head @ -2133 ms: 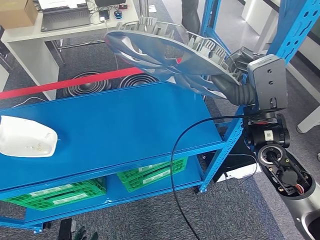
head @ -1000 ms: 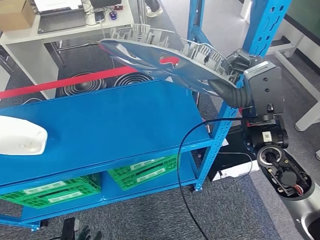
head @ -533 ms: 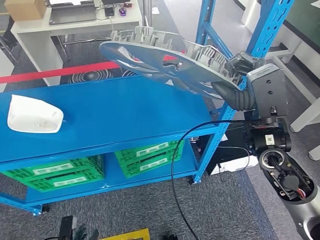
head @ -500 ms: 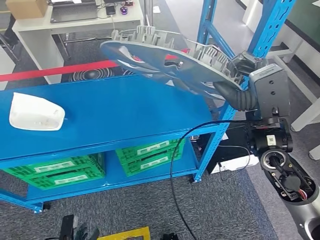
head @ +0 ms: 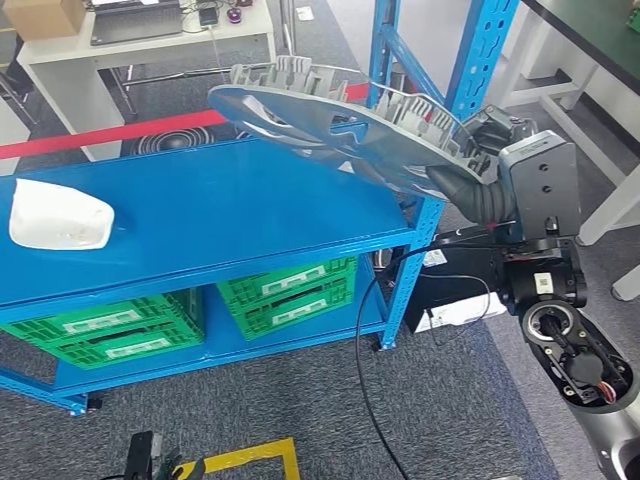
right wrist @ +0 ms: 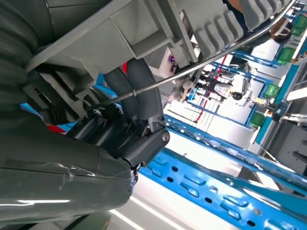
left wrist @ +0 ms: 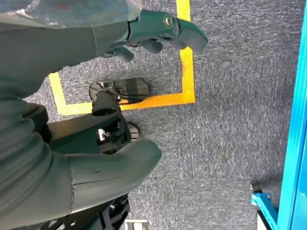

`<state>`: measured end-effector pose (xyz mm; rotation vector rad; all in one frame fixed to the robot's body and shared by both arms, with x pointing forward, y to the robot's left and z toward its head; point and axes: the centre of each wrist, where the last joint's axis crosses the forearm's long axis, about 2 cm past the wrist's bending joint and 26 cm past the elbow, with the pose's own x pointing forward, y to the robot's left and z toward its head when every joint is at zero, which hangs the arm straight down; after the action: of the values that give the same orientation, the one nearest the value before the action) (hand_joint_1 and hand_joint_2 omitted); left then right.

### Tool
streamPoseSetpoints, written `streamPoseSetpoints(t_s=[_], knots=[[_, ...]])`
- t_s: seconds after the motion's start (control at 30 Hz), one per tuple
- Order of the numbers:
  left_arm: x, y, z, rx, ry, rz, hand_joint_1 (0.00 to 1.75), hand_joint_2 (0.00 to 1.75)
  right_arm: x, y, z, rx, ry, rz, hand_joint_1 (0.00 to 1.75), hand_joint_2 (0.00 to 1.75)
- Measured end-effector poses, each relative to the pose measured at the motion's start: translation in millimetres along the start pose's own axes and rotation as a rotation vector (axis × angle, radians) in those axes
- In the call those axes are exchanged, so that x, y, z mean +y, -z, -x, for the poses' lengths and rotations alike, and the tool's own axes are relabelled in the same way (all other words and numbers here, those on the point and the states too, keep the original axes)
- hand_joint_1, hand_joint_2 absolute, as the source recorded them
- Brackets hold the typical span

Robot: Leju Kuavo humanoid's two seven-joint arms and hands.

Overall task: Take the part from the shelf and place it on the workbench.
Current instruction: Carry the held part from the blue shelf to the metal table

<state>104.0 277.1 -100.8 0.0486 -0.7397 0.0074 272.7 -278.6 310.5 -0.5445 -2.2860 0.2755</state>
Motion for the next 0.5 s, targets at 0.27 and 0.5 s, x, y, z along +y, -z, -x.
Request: streamPoseSetpoints(t_s=[0.27, 0.5], knots=[[4.1, -1.5, 3.2, 0.006, 0.003, -0.006, 0.00, 1.75, 0.9, -0.5, -0.2, 0.000, 0.001, -0.005, 1.75, 1.75], [2.1, -1.0, 2.1, 0.001, 0.000, 0.001, 0.00, 1.75, 0.7, -1.3, -1.1, -0.002, 0.004, -0.004, 1.75, 1.75]])
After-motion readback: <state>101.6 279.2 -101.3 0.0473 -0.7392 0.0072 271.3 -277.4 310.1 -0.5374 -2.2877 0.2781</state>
